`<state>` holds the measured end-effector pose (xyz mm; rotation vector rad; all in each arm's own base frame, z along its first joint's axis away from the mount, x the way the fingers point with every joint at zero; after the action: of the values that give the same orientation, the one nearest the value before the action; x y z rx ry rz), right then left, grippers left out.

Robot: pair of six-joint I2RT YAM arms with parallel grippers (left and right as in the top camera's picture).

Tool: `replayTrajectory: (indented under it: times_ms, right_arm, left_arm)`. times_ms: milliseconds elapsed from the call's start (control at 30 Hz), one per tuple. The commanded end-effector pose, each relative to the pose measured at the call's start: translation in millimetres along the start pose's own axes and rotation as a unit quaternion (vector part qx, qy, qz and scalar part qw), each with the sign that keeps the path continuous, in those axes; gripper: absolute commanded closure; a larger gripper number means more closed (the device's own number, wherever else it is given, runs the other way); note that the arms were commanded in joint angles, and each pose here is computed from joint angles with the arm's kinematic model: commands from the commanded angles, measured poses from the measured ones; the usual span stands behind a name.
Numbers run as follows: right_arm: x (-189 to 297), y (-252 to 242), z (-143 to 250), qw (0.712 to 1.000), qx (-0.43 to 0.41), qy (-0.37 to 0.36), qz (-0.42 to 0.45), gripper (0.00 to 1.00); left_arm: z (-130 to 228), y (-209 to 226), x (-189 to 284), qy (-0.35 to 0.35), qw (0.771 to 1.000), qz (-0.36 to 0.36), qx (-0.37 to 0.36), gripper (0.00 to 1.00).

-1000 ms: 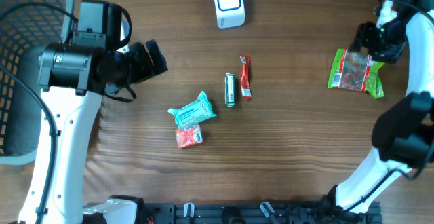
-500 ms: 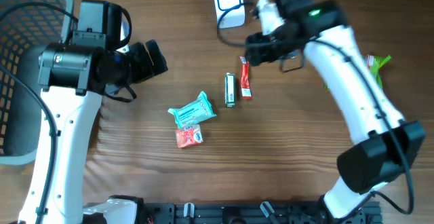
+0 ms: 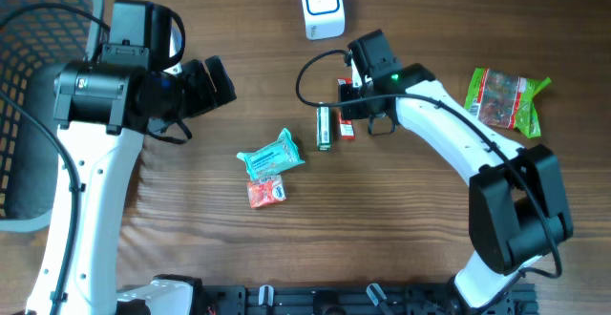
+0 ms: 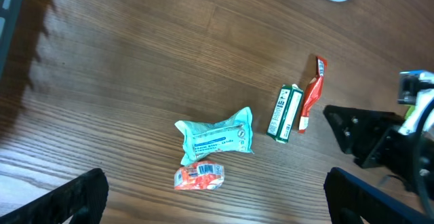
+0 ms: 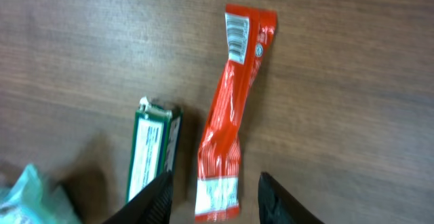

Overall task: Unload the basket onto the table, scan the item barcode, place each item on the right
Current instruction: 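Reach the right gripper to the red sachet and grasp it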

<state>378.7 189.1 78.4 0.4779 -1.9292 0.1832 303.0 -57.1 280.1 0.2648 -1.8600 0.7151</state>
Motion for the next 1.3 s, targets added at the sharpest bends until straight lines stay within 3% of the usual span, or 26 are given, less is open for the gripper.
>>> replayTrajectory:
  times_ms: [0, 233, 400, 467, 533, 633, 867, 1133, 1267]
  right_arm:
    - [-14, 1, 8, 1.0, 0.014, -0.006, -0.01, 0.58]
    - [-46, -9, 20, 0.999, 0.016, -0.032, 0.012, 0.57]
    - [-58, -14, 32, 1.0, 0.015, -0.011, 0.024, 0.57]
    - [-59, -24, 36, 0.998, 0.014, -0.003, 0.055, 0.62]
    - [-56, -37, 42, 0.995, 0.018, 0.01, 0.097, 0.7]
    - [-41, -54, 47, 0.989, 0.025, 0.029, 0.142, 0.74]
    - [4, -82, 61, 0.977, 0.104, 0.076, 0.168, 0.74]
    - [51, -66, 34, 0.987, 0.098, -0.002, 0.125, 0.46]
    - [63, -64, 36, 0.988, 0.094, -0.006, 0.122, 0.4]
  left_arm:
    - [-3, 2, 1, -0.006, 1.0, -0.003, 0.003, 0.0]
    - [-3, 2, 1, -0.006, 1.0, -0.003, 0.003, 0.0]
    - [-3, 2, 1, -0.006, 1.0, -0.003, 0.003, 0.0]
    - [-3, 2, 1, -0.006, 1.0, -0.003, 0.003, 0.0]
    - [-3, 2, 1, -0.006, 1.0, -0.003, 0.003, 0.0]
    - [-3, 2, 1, -0.006, 1.0, -0.003, 0.003, 0.0]
    - [-3, 2, 1, -0.006, 1.0, -0.003, 0.003, 0.0]
    - [-3, 2, 1, -0.006, 1.0, -0.003, 0.003, 0.0]
    - [-3, 2, 1, -0.006, 1.0, -0.003, 0.003, 0.0]
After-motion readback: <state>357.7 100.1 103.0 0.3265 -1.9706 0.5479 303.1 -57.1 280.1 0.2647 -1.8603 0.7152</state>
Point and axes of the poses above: each gripper's point midway between its finger pads, its own x axis back along the fingers, its own y axis along the line the jaws close on, z = x × y, the point moved 2 cm from there along x, back along the fingers, and after that the axes turned 14 degrees about x, right-handed, at the moved point
